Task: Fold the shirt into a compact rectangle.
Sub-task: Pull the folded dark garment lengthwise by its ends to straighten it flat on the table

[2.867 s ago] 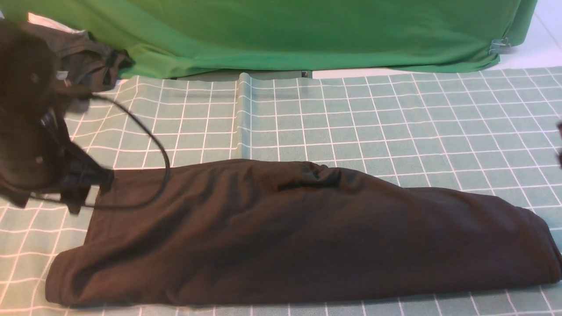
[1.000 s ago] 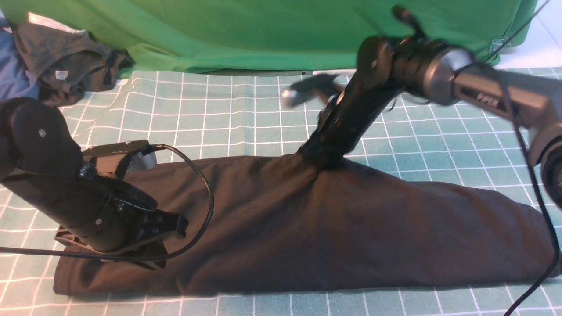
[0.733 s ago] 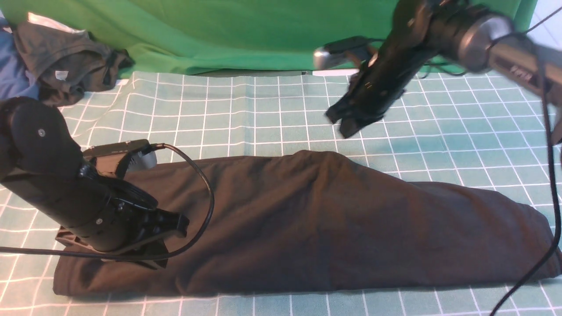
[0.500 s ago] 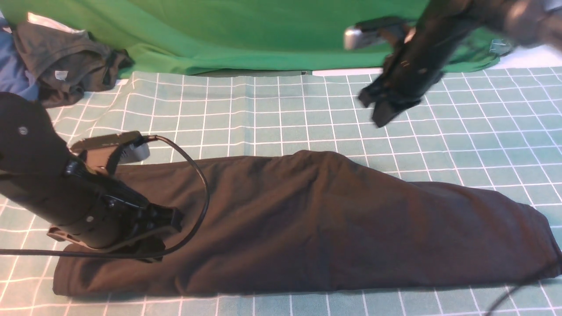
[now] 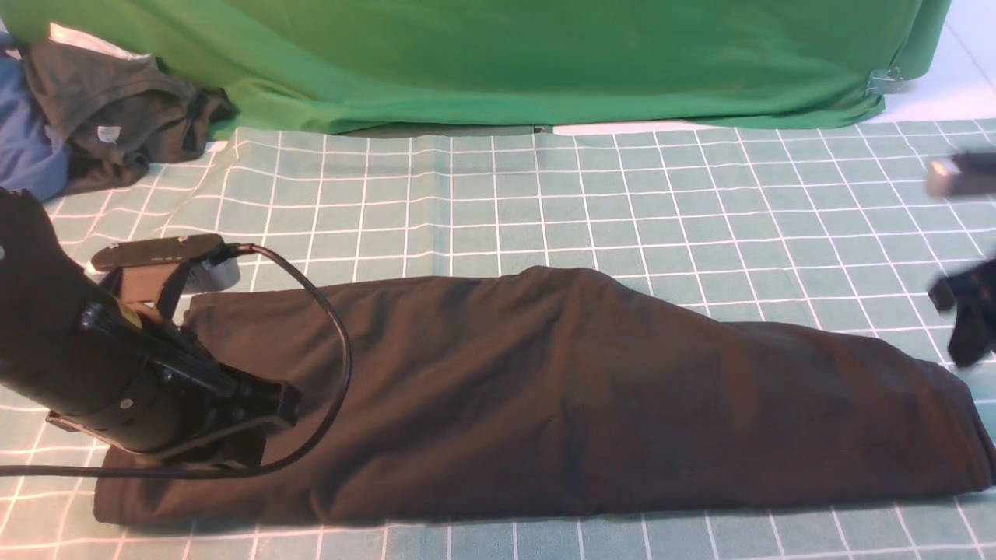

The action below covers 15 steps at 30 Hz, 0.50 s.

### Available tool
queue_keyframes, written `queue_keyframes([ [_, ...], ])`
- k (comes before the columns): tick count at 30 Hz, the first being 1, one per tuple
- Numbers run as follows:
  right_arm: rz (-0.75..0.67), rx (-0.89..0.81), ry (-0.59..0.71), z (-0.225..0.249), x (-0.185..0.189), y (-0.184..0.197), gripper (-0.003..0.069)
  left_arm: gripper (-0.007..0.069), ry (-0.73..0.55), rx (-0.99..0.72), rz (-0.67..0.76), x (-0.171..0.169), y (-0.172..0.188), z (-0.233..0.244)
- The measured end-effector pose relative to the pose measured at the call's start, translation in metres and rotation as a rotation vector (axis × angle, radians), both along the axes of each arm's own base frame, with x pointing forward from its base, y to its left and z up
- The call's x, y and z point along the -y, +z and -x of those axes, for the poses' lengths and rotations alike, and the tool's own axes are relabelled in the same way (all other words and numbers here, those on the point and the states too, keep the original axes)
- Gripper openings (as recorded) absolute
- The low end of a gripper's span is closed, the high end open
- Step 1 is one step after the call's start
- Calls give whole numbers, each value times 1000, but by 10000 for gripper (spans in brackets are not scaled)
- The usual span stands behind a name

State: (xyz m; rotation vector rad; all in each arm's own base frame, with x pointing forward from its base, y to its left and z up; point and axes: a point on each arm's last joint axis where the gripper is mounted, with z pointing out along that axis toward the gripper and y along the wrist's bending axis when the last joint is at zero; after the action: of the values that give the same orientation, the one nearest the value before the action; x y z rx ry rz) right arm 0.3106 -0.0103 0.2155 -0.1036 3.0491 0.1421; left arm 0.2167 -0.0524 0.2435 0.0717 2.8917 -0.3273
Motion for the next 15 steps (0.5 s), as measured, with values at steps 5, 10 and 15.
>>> queue_keyframes([
  [5, 5, 19, -17, -3, 1, -26, 631, 7, 8, 35, 3, 0, 1, -3],
  [10, 5, -2, -29, -12, 0, -51, 648, 7, 2, 43, -12, -1, 1, -4],
  [15, 2, -50, -28, -14, -2, -68, 581, 7, -1, 52, -22, -2, 1, -4],
])
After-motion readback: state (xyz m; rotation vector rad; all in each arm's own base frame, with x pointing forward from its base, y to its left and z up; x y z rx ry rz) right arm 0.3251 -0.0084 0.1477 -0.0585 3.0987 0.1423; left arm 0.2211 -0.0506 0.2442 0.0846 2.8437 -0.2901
